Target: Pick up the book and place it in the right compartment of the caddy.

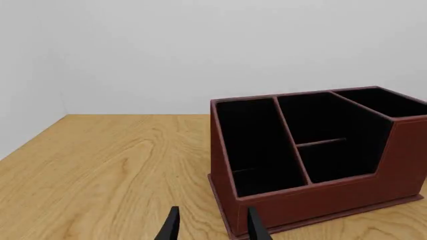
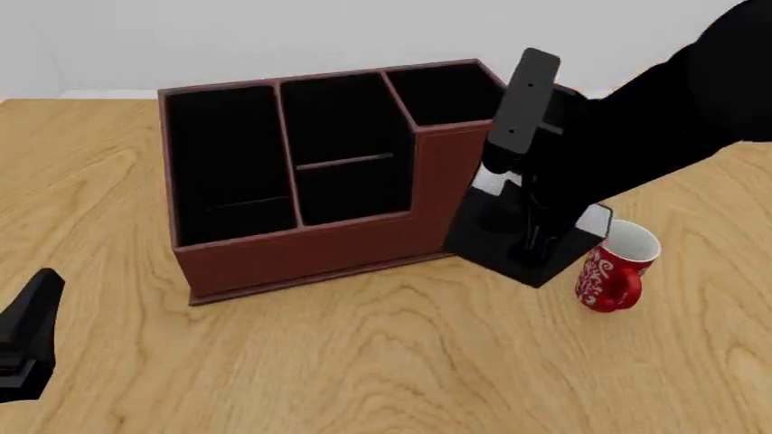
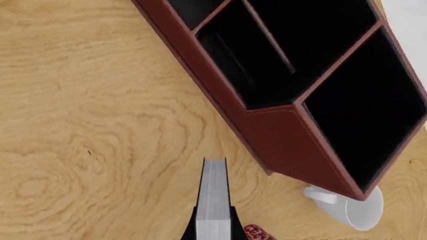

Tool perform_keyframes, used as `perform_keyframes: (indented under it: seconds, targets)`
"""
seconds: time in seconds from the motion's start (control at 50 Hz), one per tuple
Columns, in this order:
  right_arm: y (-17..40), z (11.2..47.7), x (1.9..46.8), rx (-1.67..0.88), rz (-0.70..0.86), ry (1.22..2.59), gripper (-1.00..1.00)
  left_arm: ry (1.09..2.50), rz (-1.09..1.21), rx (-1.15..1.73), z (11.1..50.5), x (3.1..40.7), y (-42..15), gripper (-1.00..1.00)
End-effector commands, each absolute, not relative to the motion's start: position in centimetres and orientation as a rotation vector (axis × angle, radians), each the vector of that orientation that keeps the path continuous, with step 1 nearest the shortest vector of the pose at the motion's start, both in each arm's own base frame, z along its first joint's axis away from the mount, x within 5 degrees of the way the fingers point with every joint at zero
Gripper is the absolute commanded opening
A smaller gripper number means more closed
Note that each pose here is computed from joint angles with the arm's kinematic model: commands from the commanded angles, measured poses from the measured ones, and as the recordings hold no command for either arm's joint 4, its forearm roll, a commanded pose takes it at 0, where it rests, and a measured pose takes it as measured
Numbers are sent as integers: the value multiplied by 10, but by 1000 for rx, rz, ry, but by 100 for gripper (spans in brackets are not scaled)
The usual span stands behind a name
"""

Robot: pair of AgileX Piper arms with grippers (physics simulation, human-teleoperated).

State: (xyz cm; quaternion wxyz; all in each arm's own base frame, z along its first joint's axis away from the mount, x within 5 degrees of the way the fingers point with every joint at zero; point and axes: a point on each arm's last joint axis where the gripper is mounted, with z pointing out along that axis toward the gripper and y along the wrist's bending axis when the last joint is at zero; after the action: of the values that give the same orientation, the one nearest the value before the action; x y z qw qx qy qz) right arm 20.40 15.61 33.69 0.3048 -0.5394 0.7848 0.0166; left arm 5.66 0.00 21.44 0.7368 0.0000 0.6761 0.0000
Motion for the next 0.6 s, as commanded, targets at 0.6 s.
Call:
perform_keyframes:
  seconds: [0.6]
  targets:
    - [157,483,179,-1239,154,1939,-100,1485,0,0,214,57,0,100]
